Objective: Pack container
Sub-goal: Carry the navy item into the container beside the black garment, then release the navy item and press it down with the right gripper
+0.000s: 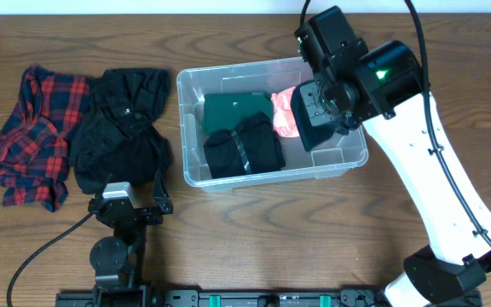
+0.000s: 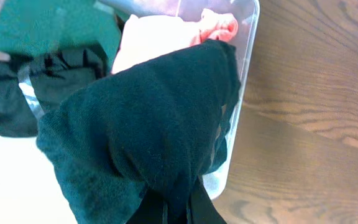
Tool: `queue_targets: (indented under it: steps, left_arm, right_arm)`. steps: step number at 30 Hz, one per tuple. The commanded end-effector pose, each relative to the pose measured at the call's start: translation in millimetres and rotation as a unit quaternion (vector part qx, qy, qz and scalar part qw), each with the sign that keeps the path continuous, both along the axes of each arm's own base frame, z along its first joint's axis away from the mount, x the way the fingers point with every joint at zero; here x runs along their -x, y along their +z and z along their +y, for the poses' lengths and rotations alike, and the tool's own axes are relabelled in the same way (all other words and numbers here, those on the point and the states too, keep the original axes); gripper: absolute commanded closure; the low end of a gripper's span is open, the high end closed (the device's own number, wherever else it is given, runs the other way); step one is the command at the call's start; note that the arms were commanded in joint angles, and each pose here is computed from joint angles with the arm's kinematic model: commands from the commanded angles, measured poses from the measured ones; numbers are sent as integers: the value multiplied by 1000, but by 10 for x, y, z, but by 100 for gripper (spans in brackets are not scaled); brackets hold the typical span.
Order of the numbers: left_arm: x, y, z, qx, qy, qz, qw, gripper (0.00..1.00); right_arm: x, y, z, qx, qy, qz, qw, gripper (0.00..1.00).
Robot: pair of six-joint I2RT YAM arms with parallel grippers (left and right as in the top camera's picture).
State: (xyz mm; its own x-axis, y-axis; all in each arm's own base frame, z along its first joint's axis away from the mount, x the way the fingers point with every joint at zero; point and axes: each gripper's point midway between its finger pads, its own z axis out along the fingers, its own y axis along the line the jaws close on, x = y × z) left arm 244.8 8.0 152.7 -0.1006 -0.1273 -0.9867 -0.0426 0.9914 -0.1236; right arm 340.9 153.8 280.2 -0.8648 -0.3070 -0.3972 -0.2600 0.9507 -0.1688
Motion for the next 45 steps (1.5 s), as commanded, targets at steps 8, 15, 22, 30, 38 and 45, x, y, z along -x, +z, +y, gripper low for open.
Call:
queue_targets:
  steps: [8,15,22,30,38,45]
  left_arm:
    - [8,-156,0,7,0,24,1000,2]
    - [8,-156,0,7,0,24,1000,2]
    - [8,-156,0,7,0,24,1000,2]
    - [8,-156,-1,7,0,24,1000,2]
    - [8,-156,0,7,0,24,1000,2]
    - [8,-156,0,7,0,24,1000,2]
  right_arm:
    - [30,-358,61,53,-10,56,997,99]
    - [4,-758,262,81,7,104,991,80]
    - [-12,-631,292,68,10,86,994,36]
    - [-7,-528,603,-13,64,90,994,75]
    - [85,-1044,874,-38,117,178,976,99]
    - [113,-1529,889,-8,134,239,962,99]
